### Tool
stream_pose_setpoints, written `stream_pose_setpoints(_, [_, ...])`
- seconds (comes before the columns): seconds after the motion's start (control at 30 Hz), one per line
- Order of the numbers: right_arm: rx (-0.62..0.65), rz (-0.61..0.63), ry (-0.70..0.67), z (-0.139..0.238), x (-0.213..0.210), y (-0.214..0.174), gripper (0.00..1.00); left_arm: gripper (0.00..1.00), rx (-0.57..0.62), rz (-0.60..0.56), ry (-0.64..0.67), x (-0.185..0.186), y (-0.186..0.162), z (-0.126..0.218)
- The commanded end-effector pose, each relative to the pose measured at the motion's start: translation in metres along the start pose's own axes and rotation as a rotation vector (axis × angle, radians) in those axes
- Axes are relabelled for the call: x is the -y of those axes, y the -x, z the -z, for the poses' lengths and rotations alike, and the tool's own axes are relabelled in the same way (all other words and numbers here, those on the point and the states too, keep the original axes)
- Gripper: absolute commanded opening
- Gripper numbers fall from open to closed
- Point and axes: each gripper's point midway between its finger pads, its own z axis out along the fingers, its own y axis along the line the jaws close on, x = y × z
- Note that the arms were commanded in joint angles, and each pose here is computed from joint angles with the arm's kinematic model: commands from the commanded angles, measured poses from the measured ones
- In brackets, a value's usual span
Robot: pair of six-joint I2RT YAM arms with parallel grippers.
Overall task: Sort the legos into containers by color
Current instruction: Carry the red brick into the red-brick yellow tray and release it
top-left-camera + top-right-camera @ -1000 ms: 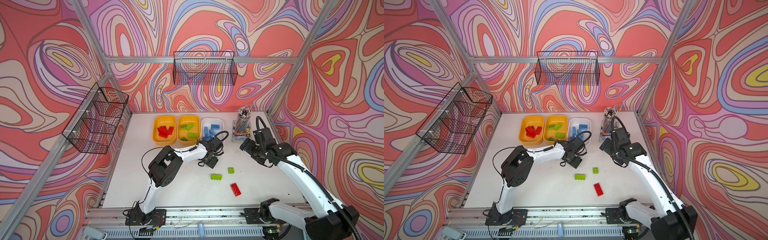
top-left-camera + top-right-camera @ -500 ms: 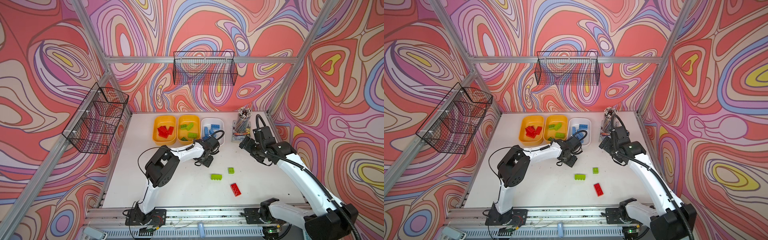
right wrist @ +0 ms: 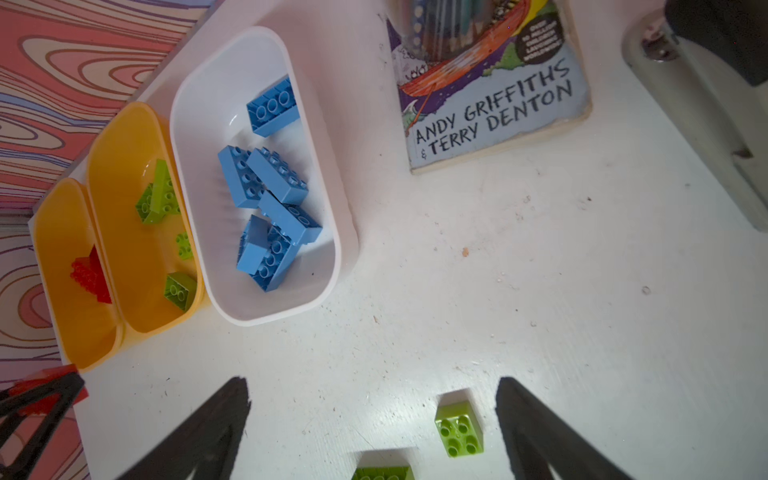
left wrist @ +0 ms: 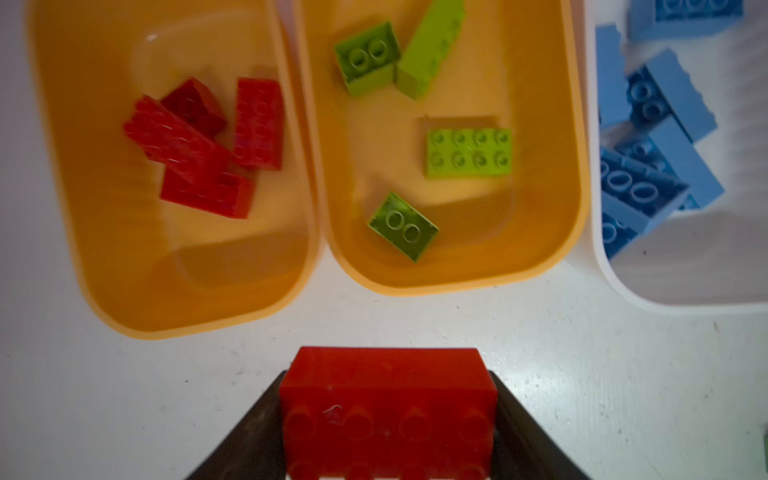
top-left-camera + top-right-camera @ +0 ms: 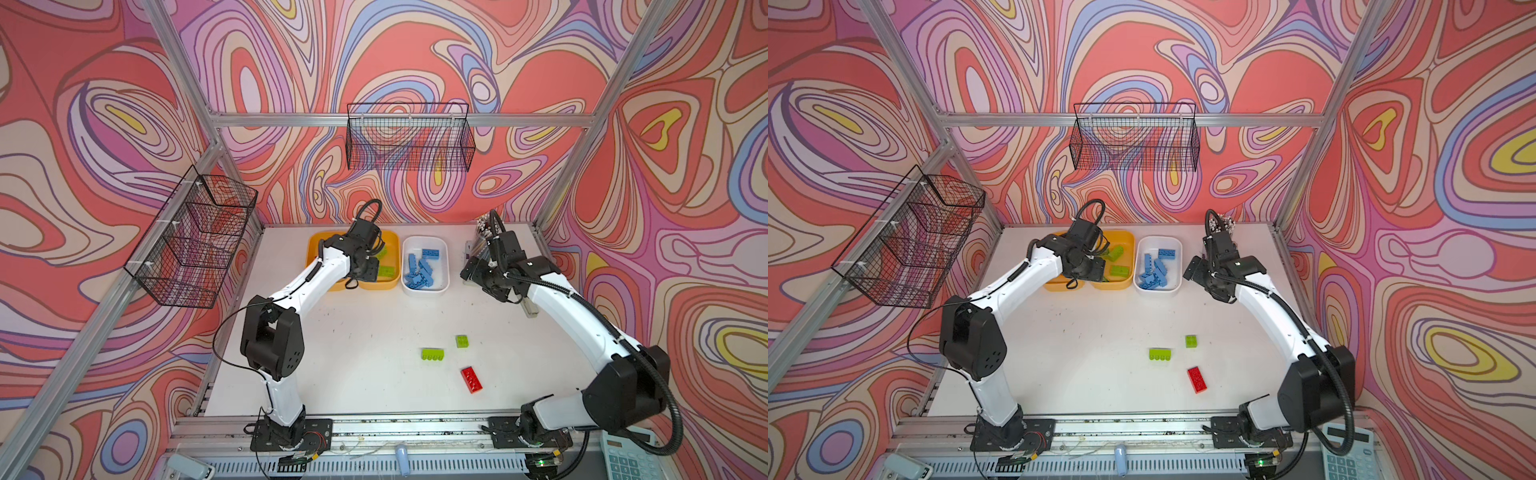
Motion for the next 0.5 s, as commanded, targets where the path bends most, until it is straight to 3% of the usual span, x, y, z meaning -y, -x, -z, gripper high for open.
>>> stream_pose_setpoints(0.0, [0.019,0.068,0.034,-0.008,-0.023,0.017,0.98,0.61,-0.030,0.062,0.052,-0.039,0.007,-0.004])
stream_pose_setpoints(0.33, [-0.080,0.217,0.001,-0.060,-0.061,0.011,0.98,0.66,-0.076,0.283,0.113,-0.117,0.051,-0.065])
stream_pose_setpoints(0.47, [-0.101,0.233,0.009,-0.073,-0.075,0.008,0.98,0.67,-0.067,0.325,0.111,-0.131,0.073,-0.085])
